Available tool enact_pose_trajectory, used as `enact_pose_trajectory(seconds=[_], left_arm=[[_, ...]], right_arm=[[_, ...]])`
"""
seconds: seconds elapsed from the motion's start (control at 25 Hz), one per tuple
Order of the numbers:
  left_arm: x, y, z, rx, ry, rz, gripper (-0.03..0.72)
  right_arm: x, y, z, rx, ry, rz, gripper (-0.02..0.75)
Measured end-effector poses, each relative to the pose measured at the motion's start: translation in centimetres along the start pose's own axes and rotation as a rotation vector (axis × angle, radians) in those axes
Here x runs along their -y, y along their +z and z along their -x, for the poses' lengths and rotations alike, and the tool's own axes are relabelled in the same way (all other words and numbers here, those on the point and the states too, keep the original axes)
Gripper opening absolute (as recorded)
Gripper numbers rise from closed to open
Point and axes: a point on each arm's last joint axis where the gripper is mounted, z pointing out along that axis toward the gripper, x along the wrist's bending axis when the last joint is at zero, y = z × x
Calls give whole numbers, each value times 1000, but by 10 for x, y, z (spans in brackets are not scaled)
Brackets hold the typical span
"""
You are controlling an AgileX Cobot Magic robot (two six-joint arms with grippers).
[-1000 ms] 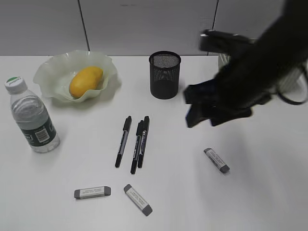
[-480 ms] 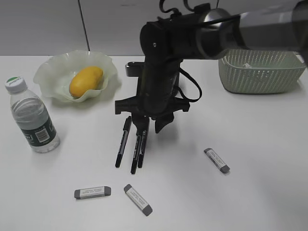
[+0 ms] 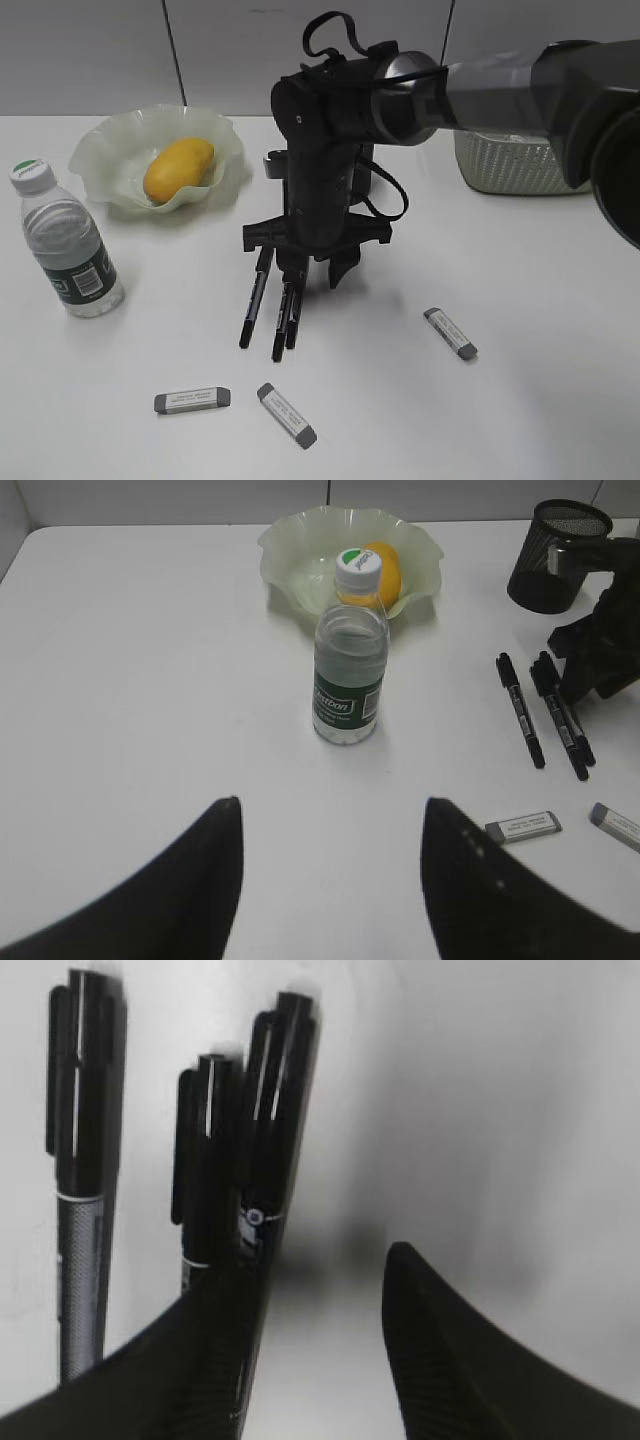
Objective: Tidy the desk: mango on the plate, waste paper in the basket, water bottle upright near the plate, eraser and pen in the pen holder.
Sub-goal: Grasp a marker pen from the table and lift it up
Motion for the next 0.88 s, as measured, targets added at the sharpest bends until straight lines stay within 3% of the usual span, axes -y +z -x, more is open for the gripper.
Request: enact_pose_trajectory(seconds=[0.28,0.56,0.64,0.8,0.88], left_arm=[[0,0,0,1,-1,1,422],[0,0,0,1,-1,1,365],[0,0,0,1,-1,1,350],[0,0,0,1,-1,1,328],[0,0,0,1,-1,1,319]], right_arm=[[0,9,-1,-3,49,-19,359],[0,9,-1,2,69,-16,350],[0,9,0,8,70,-11,302],[-1,9,1,19,66,-3,88],[-3,9,3,49,40,21,92]])
